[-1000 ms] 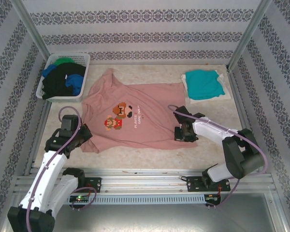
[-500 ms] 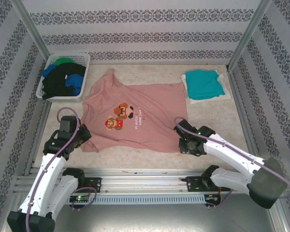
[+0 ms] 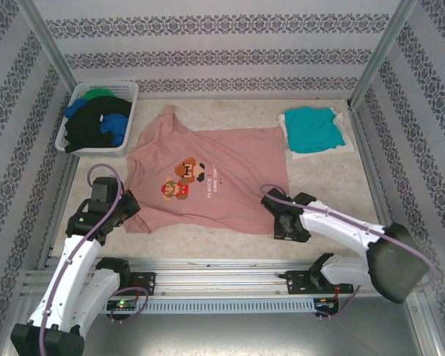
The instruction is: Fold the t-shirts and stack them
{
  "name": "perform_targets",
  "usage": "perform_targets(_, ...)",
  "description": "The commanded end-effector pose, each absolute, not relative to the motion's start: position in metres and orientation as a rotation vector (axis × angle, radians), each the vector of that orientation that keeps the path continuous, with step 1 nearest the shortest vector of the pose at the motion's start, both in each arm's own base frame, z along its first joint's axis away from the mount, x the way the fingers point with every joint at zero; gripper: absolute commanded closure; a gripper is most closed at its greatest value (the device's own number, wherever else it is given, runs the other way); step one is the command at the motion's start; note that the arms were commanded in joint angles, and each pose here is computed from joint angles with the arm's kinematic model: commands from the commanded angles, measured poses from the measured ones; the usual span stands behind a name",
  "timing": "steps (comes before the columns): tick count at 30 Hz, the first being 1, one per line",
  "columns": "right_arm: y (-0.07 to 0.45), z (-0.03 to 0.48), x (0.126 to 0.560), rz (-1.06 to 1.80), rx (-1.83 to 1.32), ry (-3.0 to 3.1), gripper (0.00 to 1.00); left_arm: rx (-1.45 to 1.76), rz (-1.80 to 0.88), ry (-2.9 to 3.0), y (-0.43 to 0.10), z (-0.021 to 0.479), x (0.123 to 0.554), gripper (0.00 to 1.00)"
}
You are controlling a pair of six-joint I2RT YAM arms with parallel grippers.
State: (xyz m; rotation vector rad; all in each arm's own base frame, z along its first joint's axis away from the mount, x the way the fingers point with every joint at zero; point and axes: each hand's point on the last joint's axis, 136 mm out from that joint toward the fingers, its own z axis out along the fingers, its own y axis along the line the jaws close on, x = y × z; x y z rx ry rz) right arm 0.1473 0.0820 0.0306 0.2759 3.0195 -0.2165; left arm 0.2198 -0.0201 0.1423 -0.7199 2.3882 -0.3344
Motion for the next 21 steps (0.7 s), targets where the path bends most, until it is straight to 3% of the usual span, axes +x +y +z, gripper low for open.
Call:
perform_targets(1, 0.087, 0.033, 0.168, -0.282, 0.278, 2.962, 0.49, -0.684, -0.319, 2.389, -0.020, 0.153, 0.218, 1.00)
perform_targets(10, 0.107, 0.004, 0.180, -0.254, 0.244, 2.996, 0.68, -0.652, -0.284, 2.405, -0.018, 0.160, 0.220, 1.00)
perform_targets(15, 0.106, 0.011, 0.178, -0.254, 0.220, 2.985, 1.00, -0.652, -0.273, 2.397, -0.016, 0.165, 0.220, 1.00)
perform_targets(21, 0.095, 0.084, 0.188, -0.162, 0.181, 2.835, 1.00, -0.646, -0.253, 2.386, -0.013, 0.169, 0.219, 1.00)
